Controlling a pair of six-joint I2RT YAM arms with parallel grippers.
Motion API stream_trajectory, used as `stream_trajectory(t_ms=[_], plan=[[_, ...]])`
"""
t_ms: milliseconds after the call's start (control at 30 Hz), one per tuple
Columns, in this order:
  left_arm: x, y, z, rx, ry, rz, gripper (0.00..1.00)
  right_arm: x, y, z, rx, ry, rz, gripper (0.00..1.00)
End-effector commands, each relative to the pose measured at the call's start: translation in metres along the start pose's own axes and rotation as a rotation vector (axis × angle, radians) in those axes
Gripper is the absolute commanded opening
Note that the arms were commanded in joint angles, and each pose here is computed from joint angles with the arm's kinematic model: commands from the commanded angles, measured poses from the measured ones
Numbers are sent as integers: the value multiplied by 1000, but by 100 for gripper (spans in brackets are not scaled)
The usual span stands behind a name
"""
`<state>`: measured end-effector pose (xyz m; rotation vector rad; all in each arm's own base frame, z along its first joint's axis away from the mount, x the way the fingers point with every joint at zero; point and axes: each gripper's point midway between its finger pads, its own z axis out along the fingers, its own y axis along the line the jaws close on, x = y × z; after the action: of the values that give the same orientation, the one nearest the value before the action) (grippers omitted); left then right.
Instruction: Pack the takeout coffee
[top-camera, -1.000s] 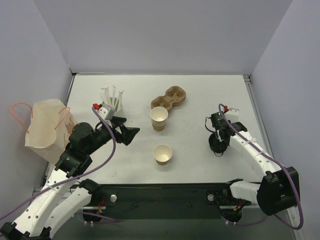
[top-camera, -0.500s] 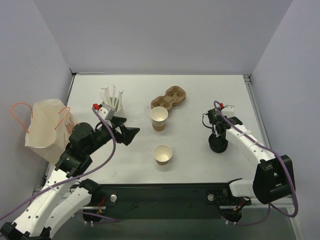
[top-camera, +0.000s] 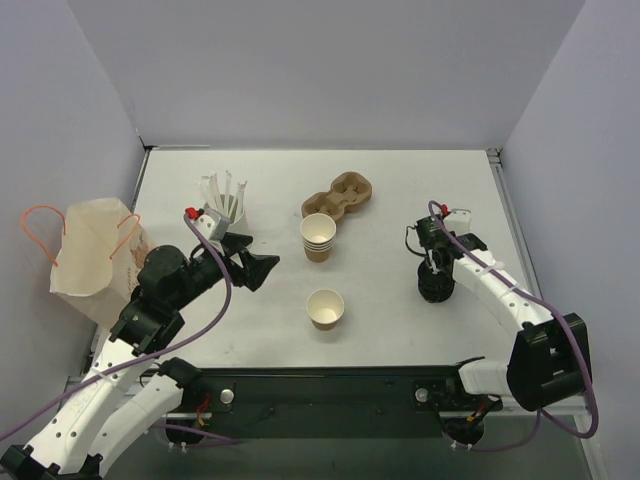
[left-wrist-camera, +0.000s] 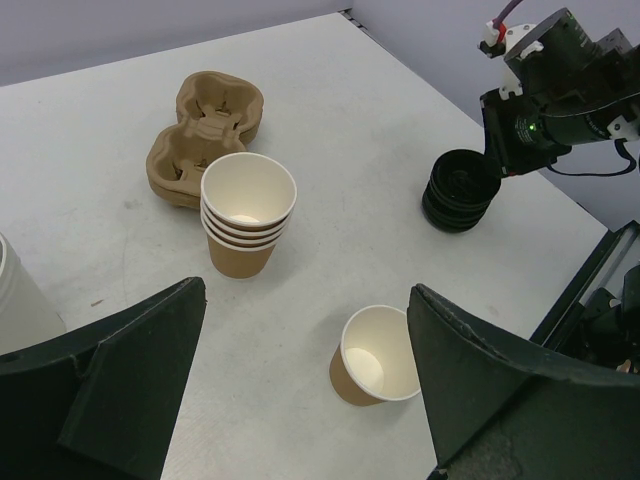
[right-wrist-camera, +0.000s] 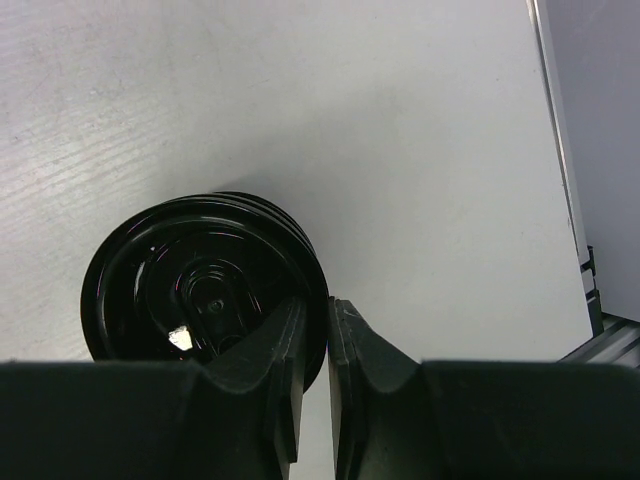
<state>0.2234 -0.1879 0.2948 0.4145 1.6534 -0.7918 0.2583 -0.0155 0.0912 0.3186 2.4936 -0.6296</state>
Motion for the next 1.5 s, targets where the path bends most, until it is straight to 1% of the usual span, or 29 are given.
stream_trajectory(t_ms=[0, 167, 333, 633, 700, 733, 767, 833, 1033, 1100, 1133, 1200, 1333, 1467], plan=[[-17, -8, -1, 32, -59, 23, 92, -19, -15, -18, 6, -70, 58, 12], [-17, -7, -1, 30, -59, 23, 92, -18, -12, -22, -29, -67, 73, 14], [-18, -7, -1, 30, -64, 24, 92, 1, -9, -12, -19, -20, 53, 15], [-17, -8, -1, 33, -63, 24, 92, -1, -8, -9, -8, -21, 49, 16], [-19, -8, -2, 32, -66, 25, 92, -4, -7, -9, -11, -24, 52, 17], [-19, -8, -2, 32, -66, 25, 92, -3, -6, -9, -13, -23, 52, 20], [-17, -8, -1, 31, -63, 24, 92, -4, -6, -10, -14, -24, 53, 20], [-18, -8, -2, 32, -65, 24, 92, -5, -6, -10, -14, -25, 50, 16], [-18, -8, -2, 34, -66, 26, 92, -7, -7, -9, -6, -27, 45, 13], [-18, -8, -2, 33, -65, 26, 92, -10, -7, -11, -10, -33, 36, 16], [-18, -8, -2, 34, -66, 26, 92, -12, -7, -11, -9, -34, 30, 21], [-17, -8, -1, 33, -63, 25, 92, -17, -8, -12, -5, -43, 21, 24], [-18, -9, -2, 37, -65, 26, 92, -22, -3, -12, -34, -31, -32, 28], [-17, -8, -1, 34, -63, 26, 92, -19, 2, -9, -63, -2, -51, 30]])
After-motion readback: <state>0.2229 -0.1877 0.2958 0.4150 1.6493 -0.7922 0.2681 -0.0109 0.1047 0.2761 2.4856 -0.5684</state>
